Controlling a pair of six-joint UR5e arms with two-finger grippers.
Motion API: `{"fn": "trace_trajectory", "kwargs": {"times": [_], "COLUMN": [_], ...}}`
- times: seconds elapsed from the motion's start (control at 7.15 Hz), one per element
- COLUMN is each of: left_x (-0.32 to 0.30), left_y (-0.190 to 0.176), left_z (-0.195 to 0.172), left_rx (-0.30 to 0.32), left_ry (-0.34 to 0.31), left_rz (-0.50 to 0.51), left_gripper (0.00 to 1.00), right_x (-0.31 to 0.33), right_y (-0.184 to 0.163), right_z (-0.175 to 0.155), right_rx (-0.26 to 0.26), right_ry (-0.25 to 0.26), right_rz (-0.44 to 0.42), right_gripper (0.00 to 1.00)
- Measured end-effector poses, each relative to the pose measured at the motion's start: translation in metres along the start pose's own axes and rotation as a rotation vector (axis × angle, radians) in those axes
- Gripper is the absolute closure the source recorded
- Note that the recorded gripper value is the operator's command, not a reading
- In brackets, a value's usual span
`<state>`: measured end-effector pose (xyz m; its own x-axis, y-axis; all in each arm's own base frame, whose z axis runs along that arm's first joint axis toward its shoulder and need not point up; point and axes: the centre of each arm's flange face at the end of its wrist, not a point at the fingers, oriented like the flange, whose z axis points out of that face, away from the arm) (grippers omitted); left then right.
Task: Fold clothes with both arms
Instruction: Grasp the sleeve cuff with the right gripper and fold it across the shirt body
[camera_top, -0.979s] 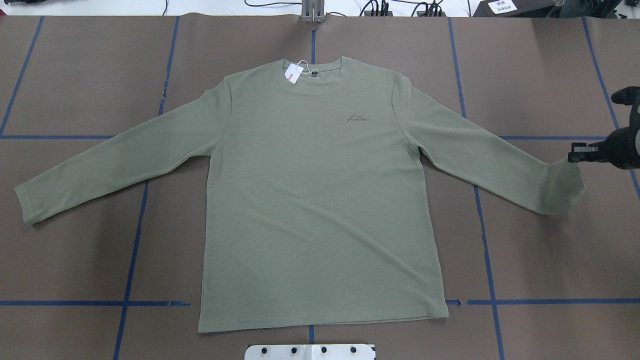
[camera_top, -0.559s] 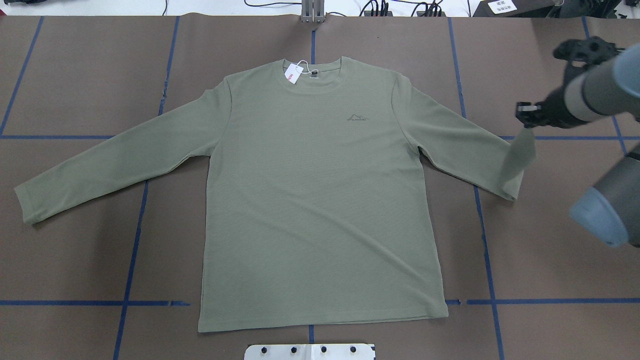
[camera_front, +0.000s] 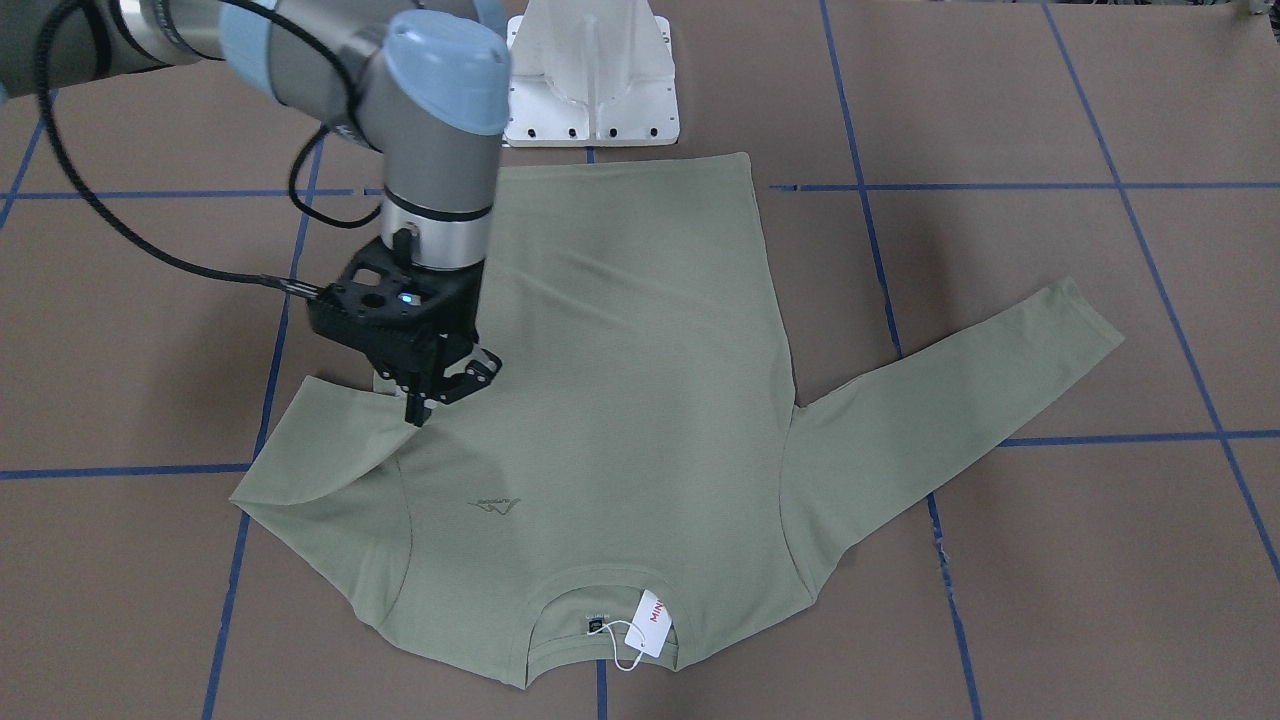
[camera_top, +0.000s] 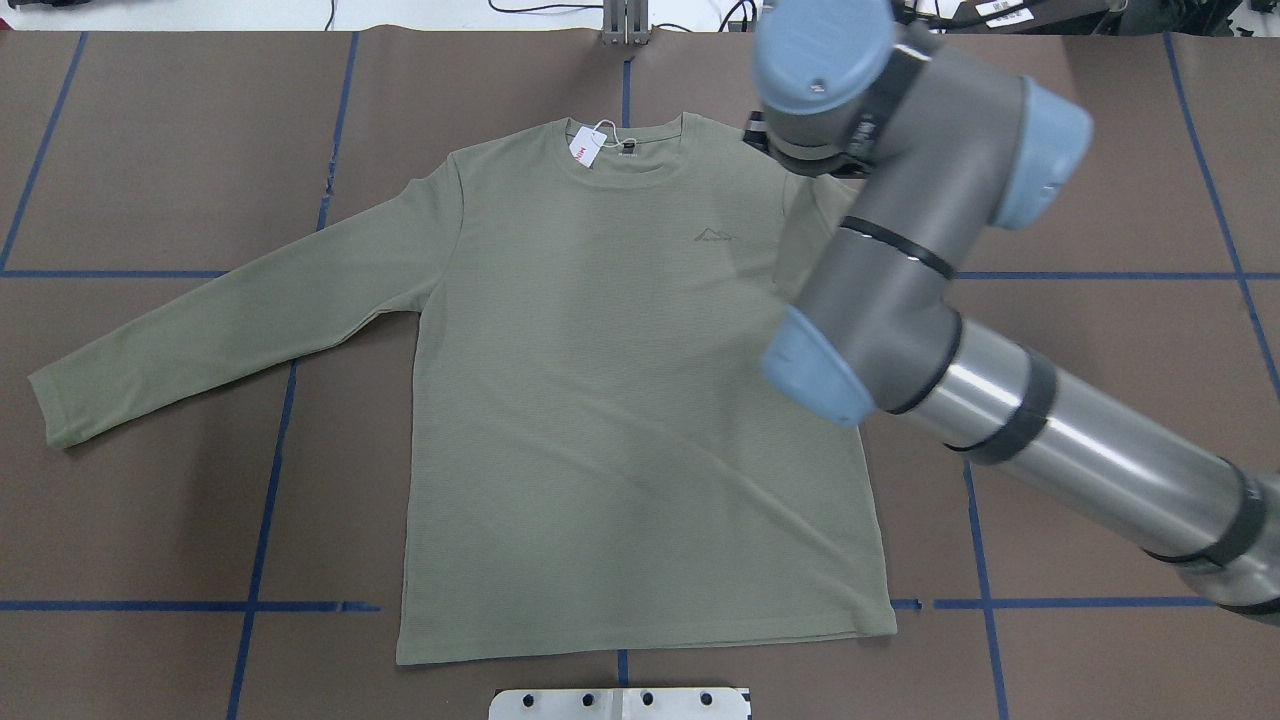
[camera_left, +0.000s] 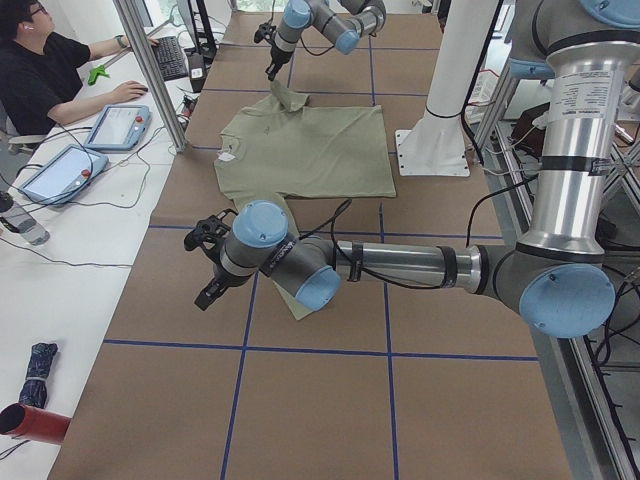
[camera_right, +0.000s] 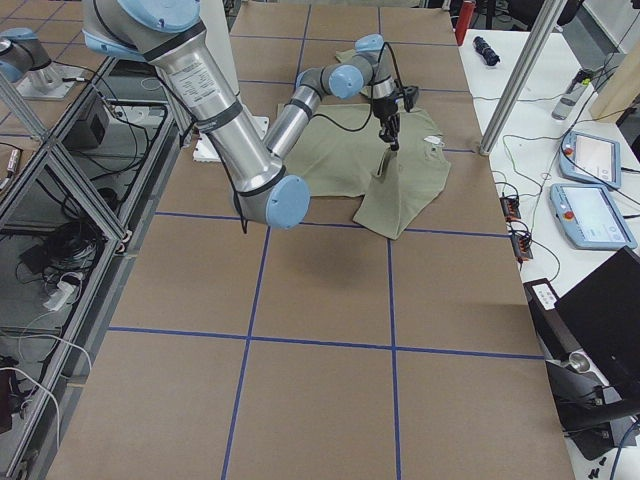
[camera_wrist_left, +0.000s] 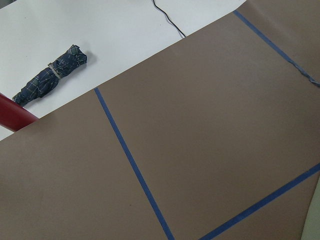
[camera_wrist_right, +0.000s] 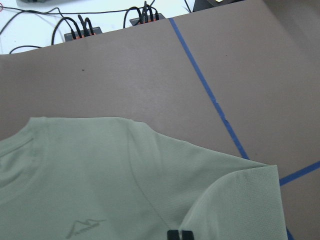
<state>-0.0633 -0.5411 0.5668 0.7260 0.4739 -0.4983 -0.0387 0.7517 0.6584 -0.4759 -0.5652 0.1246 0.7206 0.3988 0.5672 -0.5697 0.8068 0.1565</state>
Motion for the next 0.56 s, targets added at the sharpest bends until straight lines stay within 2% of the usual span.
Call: {"fn": "trace_trajectory", "kwargs": {"times": [0.28,0.56], "left_x": [-0.002,-0.004], "left_y": [0.004,0.008], "left_z": [0.002,0.005], "left_rx": [-0.006,-0.014], "left_ry": [0.001,0.002], "left_rz": [-0.006,-0.012], "left_gripper": [0.00,0.00], "right_x": [-0.104,-0.163], "right_y": [0.046,0.087], "right_z": [-0.013,-0.044], "right_rx": [0.093,0.154], "right_ry": [-0.056,-0.112], "right_rz": [-0.065,-0.141], "right_gripper": [1.00,1.00]}}
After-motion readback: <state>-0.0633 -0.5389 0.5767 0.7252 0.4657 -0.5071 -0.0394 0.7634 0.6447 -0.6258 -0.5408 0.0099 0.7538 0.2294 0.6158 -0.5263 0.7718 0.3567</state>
